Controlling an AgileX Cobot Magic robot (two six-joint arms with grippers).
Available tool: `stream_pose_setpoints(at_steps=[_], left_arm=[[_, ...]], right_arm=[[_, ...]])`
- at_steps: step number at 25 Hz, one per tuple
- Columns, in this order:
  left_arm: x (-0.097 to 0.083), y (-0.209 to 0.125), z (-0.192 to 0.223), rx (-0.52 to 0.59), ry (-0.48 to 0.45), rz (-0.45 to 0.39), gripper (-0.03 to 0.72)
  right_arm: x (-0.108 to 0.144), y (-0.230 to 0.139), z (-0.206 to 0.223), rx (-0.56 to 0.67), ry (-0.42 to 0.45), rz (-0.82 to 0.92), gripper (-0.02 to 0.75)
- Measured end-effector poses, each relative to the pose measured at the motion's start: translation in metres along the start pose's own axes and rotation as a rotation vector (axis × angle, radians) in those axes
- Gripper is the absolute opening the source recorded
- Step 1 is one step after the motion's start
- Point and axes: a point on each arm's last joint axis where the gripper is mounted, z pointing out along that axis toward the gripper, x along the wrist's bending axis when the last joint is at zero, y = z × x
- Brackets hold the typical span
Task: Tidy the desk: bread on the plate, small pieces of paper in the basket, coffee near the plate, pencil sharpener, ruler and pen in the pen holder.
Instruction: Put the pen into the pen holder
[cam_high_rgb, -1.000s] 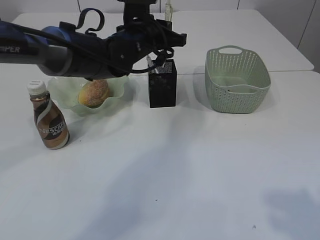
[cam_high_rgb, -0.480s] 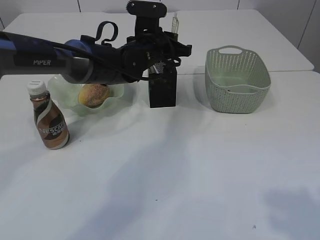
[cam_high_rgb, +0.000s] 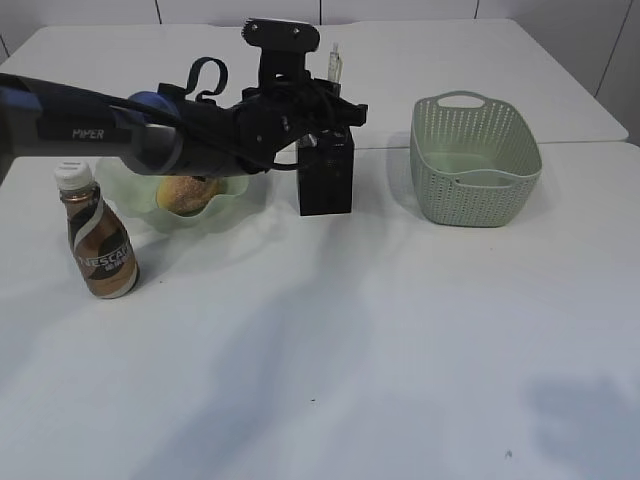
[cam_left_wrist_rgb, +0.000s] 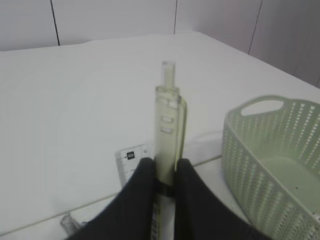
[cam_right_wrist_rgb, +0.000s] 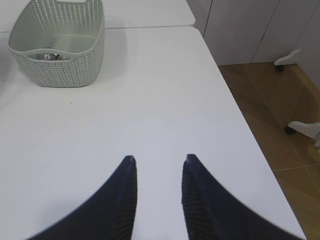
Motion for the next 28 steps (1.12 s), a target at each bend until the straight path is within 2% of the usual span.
stream_pose_setpoints(at_steps=[28], left_arm=[[0.0021, -0.0021, 0.0013, -0.017, 0.009, -0.001, 0.058]], right_arm=[[0.0004, 0.0004, 0.0000, -0.005, 0.005, 0.000, 0.260]])
